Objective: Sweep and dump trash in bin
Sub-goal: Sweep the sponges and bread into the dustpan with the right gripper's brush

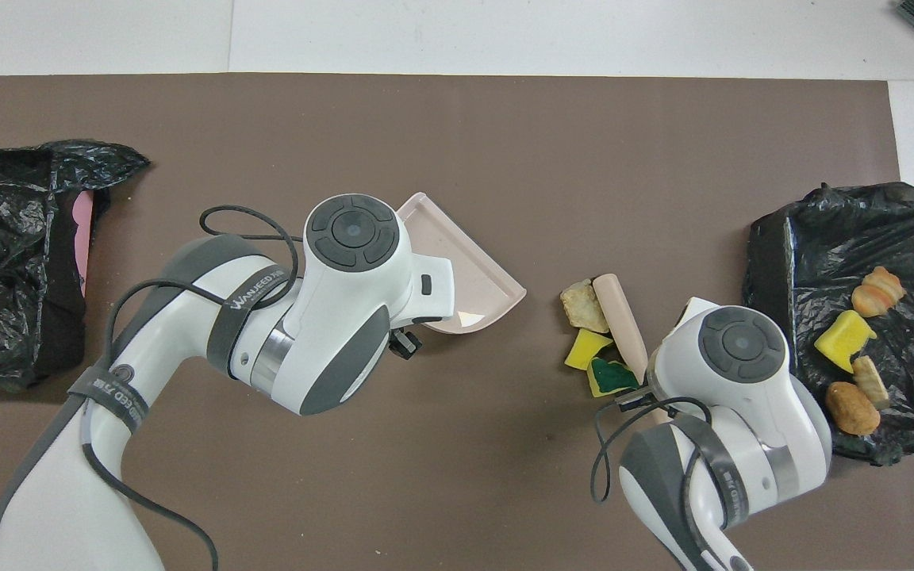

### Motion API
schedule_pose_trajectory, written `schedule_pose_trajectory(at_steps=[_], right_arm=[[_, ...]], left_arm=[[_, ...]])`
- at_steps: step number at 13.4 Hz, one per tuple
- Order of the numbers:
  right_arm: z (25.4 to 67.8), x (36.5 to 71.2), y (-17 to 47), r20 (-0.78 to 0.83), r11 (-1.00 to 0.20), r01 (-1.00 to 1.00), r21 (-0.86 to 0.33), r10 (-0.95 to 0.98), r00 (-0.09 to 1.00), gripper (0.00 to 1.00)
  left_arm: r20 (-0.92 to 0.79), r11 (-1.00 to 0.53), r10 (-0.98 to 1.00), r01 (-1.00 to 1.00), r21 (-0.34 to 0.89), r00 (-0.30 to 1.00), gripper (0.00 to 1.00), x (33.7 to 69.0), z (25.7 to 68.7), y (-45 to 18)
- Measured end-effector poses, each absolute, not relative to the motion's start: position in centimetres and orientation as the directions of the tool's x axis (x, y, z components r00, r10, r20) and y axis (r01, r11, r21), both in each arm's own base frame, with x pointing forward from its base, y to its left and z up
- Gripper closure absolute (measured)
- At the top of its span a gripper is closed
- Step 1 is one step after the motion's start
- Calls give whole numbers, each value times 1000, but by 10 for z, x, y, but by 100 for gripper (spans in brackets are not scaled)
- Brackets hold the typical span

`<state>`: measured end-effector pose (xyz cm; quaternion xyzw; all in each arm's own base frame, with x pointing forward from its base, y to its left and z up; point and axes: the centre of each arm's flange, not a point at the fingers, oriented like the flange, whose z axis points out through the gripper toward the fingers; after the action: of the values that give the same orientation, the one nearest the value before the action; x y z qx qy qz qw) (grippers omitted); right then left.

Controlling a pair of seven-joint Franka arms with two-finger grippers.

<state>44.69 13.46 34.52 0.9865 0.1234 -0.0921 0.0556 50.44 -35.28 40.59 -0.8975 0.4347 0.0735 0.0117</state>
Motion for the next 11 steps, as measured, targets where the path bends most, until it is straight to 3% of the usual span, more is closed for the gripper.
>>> schedule_pose_trajectory(at_steps=[3,6,9,11], right_arm=[[381,463,106,-215,-985,133,108,108,971,74],[408,460,62,-229,-991,56,123,26,973,74],[395,424,60,-235,-987,54,151,18,972,74],[382,412,65,-229,-986,48,160,10,973,74]], left_arm=[[-193,-409,-897,-912,26,397,68,502,400,-345],[-220,-296,-934,-955,31,283,68,494,397,-337],[-208,-92,-975,-994,57,78,68,488,391,-326],[-190,-38,-981,-998,52,28,68,485,383,-321]])
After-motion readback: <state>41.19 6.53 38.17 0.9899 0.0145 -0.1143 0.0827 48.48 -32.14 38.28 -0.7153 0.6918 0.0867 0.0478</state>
